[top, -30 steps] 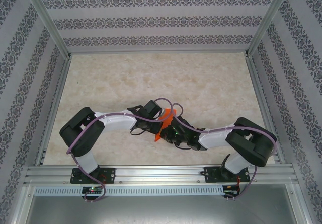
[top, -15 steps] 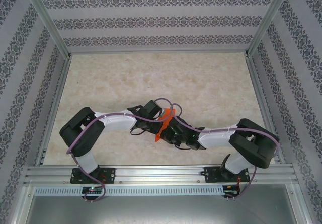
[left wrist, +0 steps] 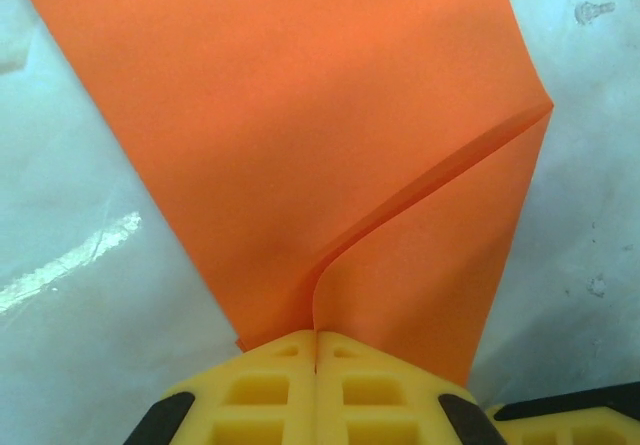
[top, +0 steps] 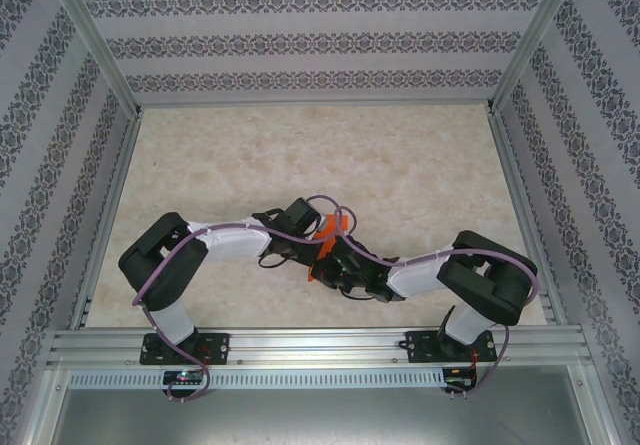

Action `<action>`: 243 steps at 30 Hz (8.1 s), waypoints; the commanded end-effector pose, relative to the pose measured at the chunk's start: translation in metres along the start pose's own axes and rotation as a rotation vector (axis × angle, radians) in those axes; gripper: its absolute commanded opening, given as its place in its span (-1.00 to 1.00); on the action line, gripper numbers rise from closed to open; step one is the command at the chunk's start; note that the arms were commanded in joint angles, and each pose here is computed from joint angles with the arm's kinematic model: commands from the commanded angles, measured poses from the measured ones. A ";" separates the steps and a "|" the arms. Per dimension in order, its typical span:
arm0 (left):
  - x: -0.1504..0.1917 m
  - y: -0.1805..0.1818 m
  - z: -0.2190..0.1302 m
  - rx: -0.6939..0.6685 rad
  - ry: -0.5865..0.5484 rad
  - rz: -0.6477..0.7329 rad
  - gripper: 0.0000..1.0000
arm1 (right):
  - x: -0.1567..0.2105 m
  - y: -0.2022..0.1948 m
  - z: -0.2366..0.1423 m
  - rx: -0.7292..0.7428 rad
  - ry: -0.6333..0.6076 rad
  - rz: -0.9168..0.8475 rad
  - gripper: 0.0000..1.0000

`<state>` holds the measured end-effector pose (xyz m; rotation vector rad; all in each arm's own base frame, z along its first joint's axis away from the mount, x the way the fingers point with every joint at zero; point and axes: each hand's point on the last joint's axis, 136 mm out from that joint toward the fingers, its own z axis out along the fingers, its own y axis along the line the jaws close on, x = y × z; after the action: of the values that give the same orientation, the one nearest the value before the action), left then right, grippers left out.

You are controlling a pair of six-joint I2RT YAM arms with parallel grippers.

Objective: Fold a paper plane with a square sheet of paper (pick it up from the middle)
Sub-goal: Third fold the triangle at the center of the table.

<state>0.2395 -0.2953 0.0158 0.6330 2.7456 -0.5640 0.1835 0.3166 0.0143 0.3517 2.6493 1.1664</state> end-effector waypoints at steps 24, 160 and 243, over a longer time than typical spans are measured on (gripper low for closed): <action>0.037 0.023 0.018 -0.069 0.134 -0.019 -1.00 | 0.011 0.005 0.003 -0.028 0.011 0.012 -0.87; 0.029 0.018 0.010 -0.072 0.137 -0.022 -1.00 | -0.090 -0.058 -0.024 0.179 -0.020 0.119 -0.89; 0.015 0.021 -0.002 -0.081 0.096 -0.077 -1.00 | -0.104 -0.011 -0.027 0.044 0.019 0.041 -0.20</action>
<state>0.2371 -0.2815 0.0169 0.5387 2.8590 -0.4856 0.2651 0.2454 0.0244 0.4257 2.7414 1.0486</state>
